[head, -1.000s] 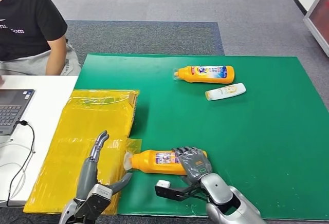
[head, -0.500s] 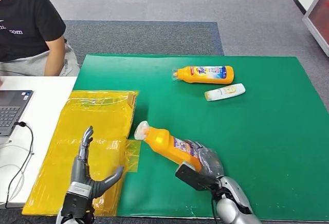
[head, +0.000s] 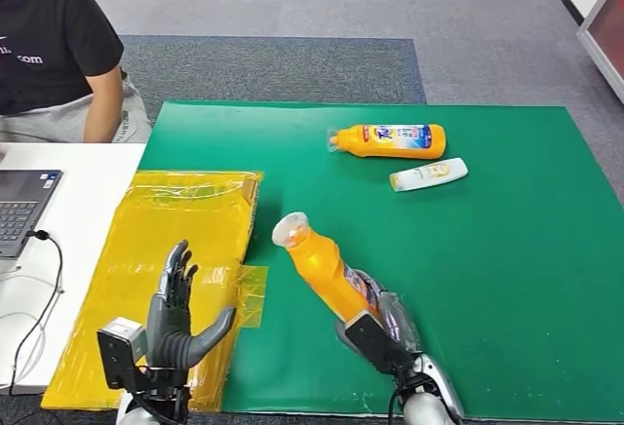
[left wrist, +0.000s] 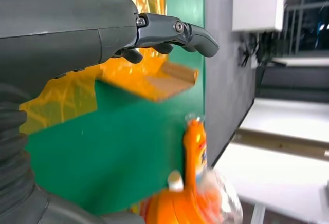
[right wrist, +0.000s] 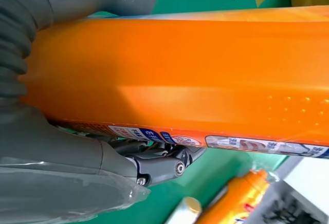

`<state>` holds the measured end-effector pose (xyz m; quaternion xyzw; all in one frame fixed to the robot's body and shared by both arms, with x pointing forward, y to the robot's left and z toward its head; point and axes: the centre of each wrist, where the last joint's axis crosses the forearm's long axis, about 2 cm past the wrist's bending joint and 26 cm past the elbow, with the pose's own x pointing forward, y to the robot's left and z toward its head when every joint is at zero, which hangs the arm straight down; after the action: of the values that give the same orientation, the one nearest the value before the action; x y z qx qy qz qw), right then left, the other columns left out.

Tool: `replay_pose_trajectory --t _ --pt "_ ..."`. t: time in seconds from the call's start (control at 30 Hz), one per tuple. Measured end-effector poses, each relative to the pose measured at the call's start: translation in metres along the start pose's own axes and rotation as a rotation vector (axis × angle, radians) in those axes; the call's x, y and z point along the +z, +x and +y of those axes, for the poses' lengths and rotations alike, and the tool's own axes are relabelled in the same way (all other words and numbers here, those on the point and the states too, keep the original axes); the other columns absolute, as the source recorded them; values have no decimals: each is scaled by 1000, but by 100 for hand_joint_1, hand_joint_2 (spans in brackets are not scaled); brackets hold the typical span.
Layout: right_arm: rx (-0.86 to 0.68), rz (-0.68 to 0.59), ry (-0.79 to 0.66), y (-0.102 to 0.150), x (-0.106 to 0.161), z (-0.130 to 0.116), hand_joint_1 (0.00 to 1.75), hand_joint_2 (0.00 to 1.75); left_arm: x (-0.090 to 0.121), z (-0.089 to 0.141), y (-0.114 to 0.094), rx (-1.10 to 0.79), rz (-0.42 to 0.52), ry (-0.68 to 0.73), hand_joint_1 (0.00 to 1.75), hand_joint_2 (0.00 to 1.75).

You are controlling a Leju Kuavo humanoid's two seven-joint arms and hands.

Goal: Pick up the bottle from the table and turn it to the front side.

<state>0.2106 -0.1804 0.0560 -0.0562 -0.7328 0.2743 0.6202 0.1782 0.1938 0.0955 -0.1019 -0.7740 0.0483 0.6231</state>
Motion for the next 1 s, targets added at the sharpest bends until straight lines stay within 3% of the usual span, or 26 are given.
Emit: replay_pose_trajectory --t 0.53,1.0 --pt "-70 -67 -23 13 4 5 175 175 -25 -26 -13 -84 107 -307 0 175" --pt "-133 -230 -9 43 -3 6 175 175 -35 -25 -20 -11 171 -351 0 175"
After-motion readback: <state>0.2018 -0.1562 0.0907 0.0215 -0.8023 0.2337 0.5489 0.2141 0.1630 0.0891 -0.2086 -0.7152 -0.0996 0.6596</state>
